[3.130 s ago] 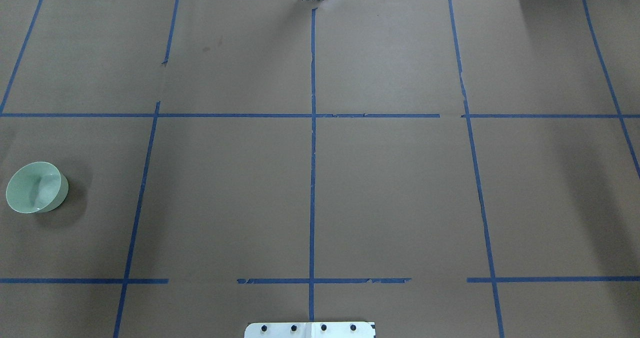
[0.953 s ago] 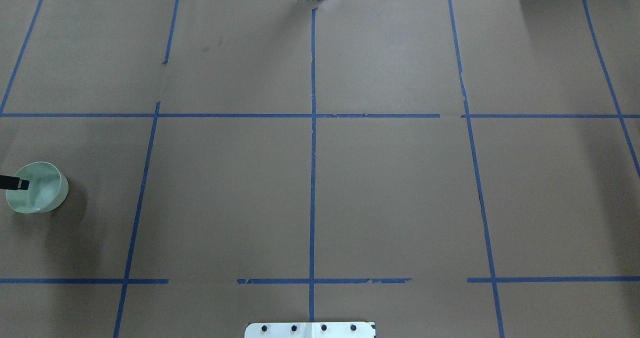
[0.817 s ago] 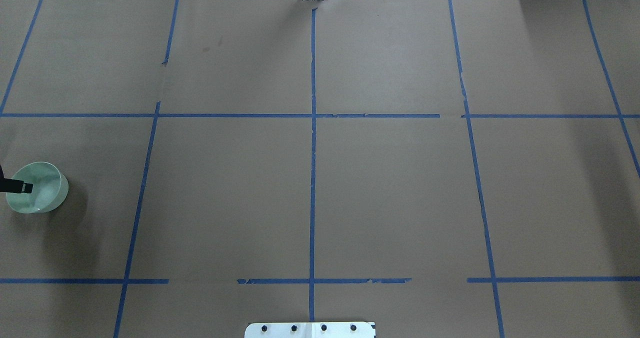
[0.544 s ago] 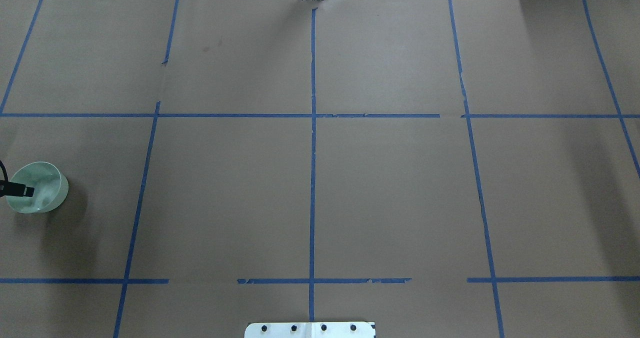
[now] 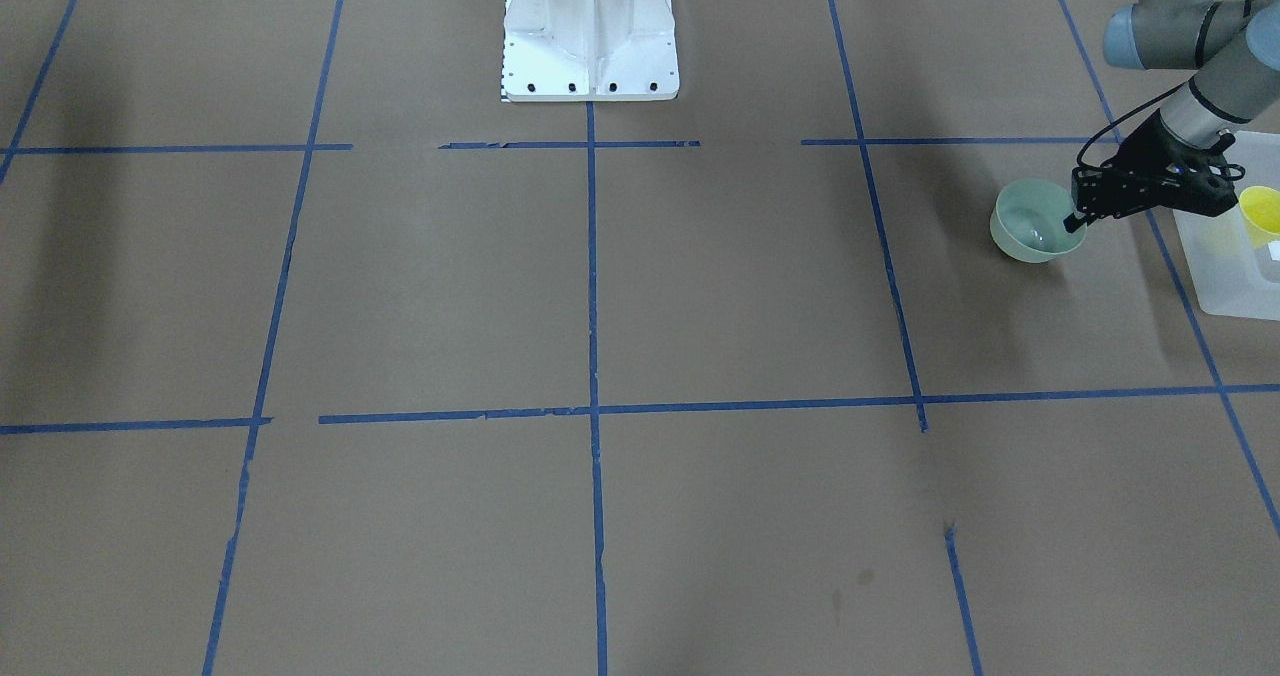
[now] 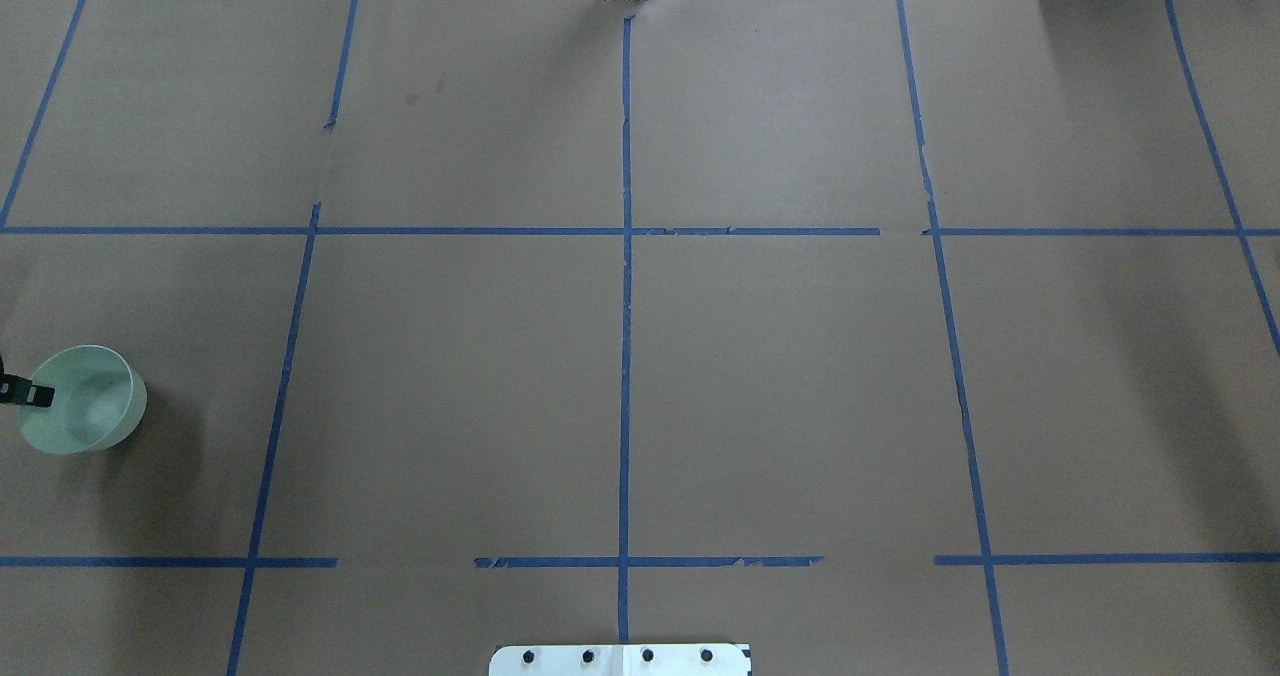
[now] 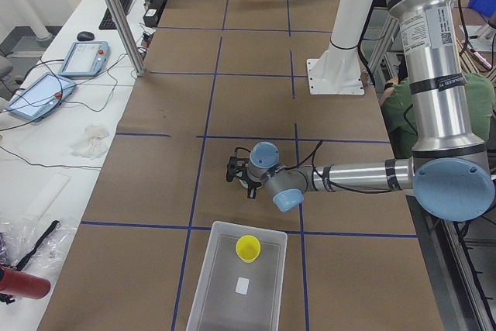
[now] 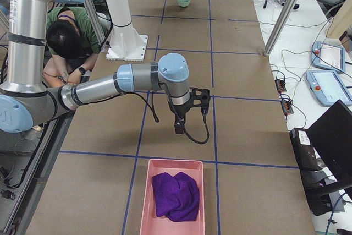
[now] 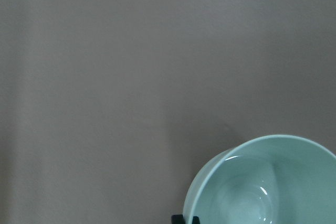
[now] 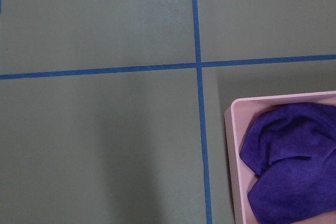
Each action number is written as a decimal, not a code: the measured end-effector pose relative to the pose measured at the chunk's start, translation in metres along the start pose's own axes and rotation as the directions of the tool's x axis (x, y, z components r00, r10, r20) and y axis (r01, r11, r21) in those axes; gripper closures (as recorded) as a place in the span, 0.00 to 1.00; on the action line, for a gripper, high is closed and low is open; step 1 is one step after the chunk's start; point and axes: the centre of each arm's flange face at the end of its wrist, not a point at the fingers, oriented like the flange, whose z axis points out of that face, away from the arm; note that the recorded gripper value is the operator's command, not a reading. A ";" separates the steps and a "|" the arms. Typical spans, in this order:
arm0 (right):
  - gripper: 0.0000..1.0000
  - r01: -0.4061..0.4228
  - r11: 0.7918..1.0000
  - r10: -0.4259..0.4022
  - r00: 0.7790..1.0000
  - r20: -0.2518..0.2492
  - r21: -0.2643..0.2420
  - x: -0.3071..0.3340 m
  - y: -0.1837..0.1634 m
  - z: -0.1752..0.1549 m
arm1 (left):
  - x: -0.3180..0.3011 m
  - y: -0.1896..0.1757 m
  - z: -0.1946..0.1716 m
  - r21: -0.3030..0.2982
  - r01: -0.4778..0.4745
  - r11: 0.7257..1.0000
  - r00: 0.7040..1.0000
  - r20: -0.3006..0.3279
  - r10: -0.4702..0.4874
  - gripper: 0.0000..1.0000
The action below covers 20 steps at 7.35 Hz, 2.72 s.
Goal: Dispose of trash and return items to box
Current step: 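Grasp the pale green bowl rim with the left gripper, then lift the green bowl and carry it to the clear bin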
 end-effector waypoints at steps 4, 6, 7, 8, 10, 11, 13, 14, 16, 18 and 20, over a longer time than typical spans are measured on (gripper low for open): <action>0.00 0.098 0.994 -0.098 0.995 0.003 -0.038 0.001 0.018 0.051 | -0.002 0.001 -0.068 -0.011 0.012 1.000 0.989 -0.149 -0.014 1.00; 0.00 0.119 0.992 -0.120 0.993 -0.022 -0.034 0.026 0.022 0.079 | -0.027 -0.005 -0.084 0.030 -0.017 0.999 0.993 -0.117 0.020 1.00; 0.00 0.121 0.992 -0.122 0.992 -0.033 -0.034 0.037 0.021 0.090 | -0.044 -0.013 -0.095 0.046 -0.041 0.998 0.996 -0.077 0.044 1.00; 0.00 0.114 0.993 -0.115 0.993 -0.035 -0.039 0.045 0.018 0.098 | -0.064 -0.023 -0.110 0.062 -0.062 0.996 0.998 -0.030 0.064 1.00; 0.00 0.108 0.993 -0.109 0.994 -0.021 -0.038 0.045 0.004 0.103 | -0.116 -0.048 -0.148 0.090 -0.077 0.993 0.992 0.102 0.068 1.00; 0.00 0.111 0.993 -0.111 0.994 0.013 -0.035 0.039 -0.007 0.104 | -0.150 -0.062 -0.164 0.086 -0.077 0.993 0.985 0.159 0.063 1.00; 0.00 0.110 0.994 -0.108 0.992 0.065 -0.026 0.028 -0.022 0.101 | -0.230 -0.065 -0.172 0.043 -0.039 0.998 0.980 0.198 0.030 1.00; 0.00 0.101 0.995 -0.099 0.992 0.073 -0.017 0.022 -0.029 0.097 | -0.266 -0.051 -0.168 0.026 0.012 1.000 0.979 0.202 -0.017 1.00; 0.00 0.092 0.996 -0.092 0.993 0.079 -0.004 0.015 -0.038 0.092 | -0.320 -0.018 -0.171 0.035 0.135 0.990 0.968 0.208 -0.139 1.00; 0.00 0.094 0.996 -0.093 0.992 0.080 0.001 0.012 -0.040 0.090 | -0.352 -0.002 -0.172 0.054 0.237 0.970 0.941 0.237 -0.243 1.00; 0.00 0.096 0.995 -0.096 0.992 0.080 0.004 0.011 -0.040 0.089 | -0.371 0.007 -0.169 0.100 0.274 0.957 0.912 0.289 -0.291 0.73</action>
